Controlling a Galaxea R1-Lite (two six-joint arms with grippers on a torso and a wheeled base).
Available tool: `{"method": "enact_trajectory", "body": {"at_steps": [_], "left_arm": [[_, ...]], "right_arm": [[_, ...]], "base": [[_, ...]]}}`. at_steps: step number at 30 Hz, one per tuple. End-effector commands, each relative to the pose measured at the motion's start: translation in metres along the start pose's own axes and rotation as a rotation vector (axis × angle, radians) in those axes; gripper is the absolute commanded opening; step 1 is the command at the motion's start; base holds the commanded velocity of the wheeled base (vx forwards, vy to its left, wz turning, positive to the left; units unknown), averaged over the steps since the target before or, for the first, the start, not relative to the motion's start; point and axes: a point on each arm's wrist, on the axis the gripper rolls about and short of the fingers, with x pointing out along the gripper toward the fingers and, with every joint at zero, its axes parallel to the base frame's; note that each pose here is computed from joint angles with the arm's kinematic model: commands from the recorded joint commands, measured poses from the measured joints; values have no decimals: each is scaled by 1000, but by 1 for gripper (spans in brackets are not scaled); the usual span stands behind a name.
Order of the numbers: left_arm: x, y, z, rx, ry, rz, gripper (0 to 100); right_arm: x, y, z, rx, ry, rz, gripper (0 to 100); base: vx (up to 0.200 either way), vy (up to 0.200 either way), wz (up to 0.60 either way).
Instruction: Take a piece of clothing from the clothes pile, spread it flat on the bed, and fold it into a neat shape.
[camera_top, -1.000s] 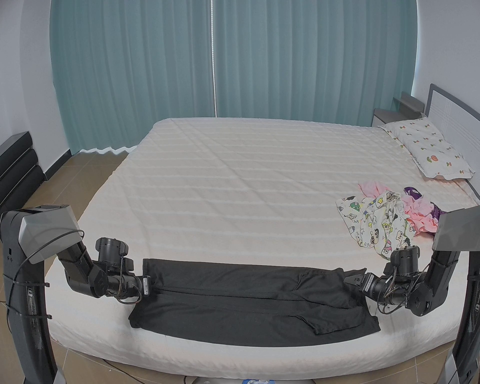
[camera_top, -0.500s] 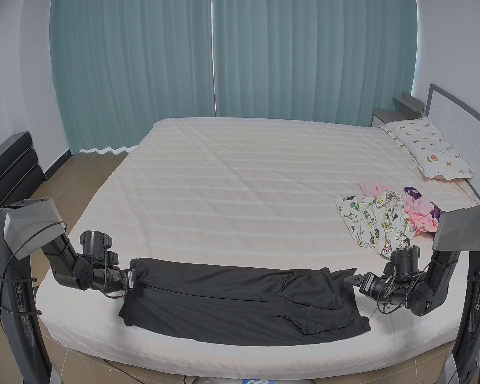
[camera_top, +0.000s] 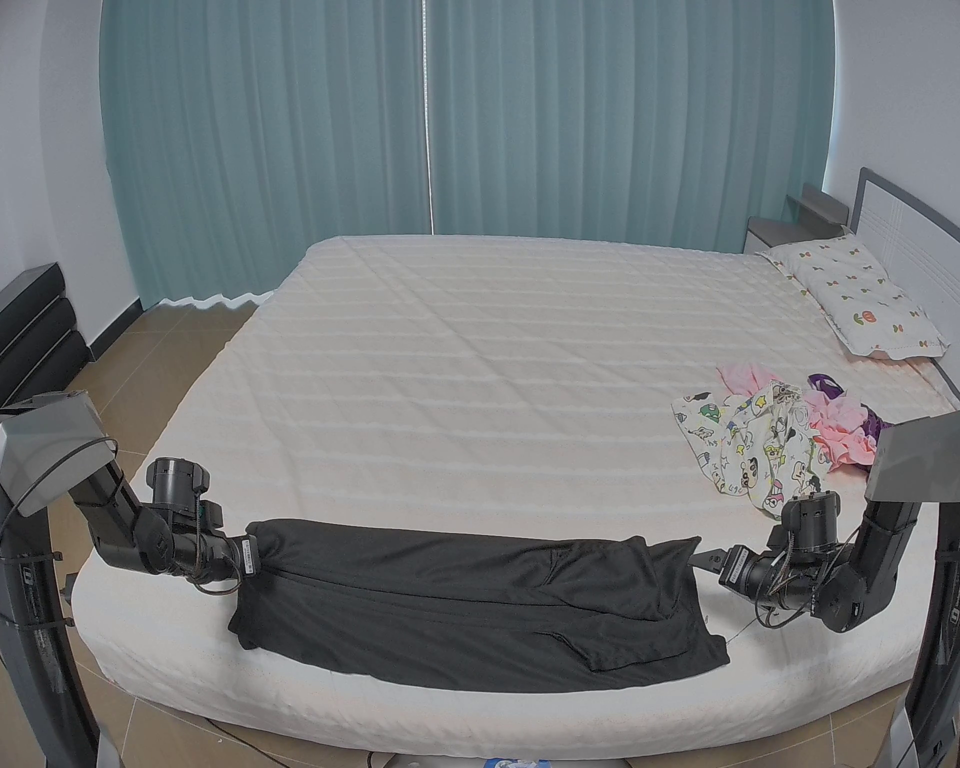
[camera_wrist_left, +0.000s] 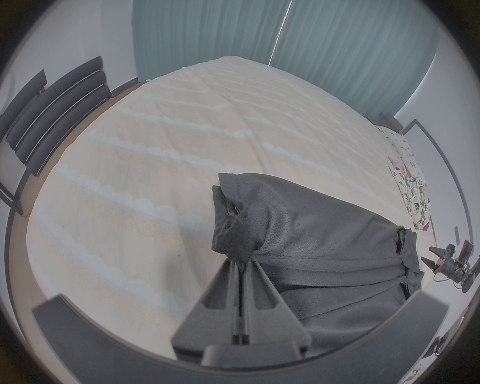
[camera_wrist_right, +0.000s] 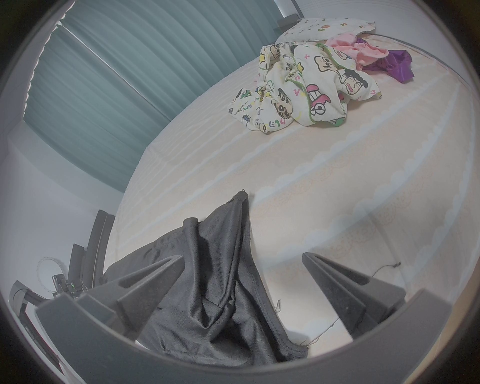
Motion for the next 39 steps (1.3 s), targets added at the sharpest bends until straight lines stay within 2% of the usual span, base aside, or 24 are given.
{"method": "enact_trajectory", "body": {"at_steps": [1, 6, 20, 23, 30, 39], "left_arm": [[-1, 0, 1, -1, -5, 0, 0], [-1, 0, 1, -1, -6, 0, 0], [0, -3, 11, -8, -43, 17, 0], [-1, -12, 11, -21, -50, 34, 0], [-12, -25, 12, -2, -66, 13, 0], [-25, -46, 13, 38, -56, -13, 0]], "right_arm": [[0, 0, 0, 0, 1, 0, 100], [0, 1, 0, -1, -2, 2, 100], [-1, 1, 1, -1, -4, 4, 100], [-1, 1, 1, -2, -5, 6, 100], [-1, 1, 0, -3, -3, 6, 100], [-1, 2, -1, -4, -1, 6, 100]], "base": [[-200, 0, 0], [-200, 0, 0], [0, 0, 0], [0, 0, 0], [0, 0, 0], [0, -200, 0]]}}
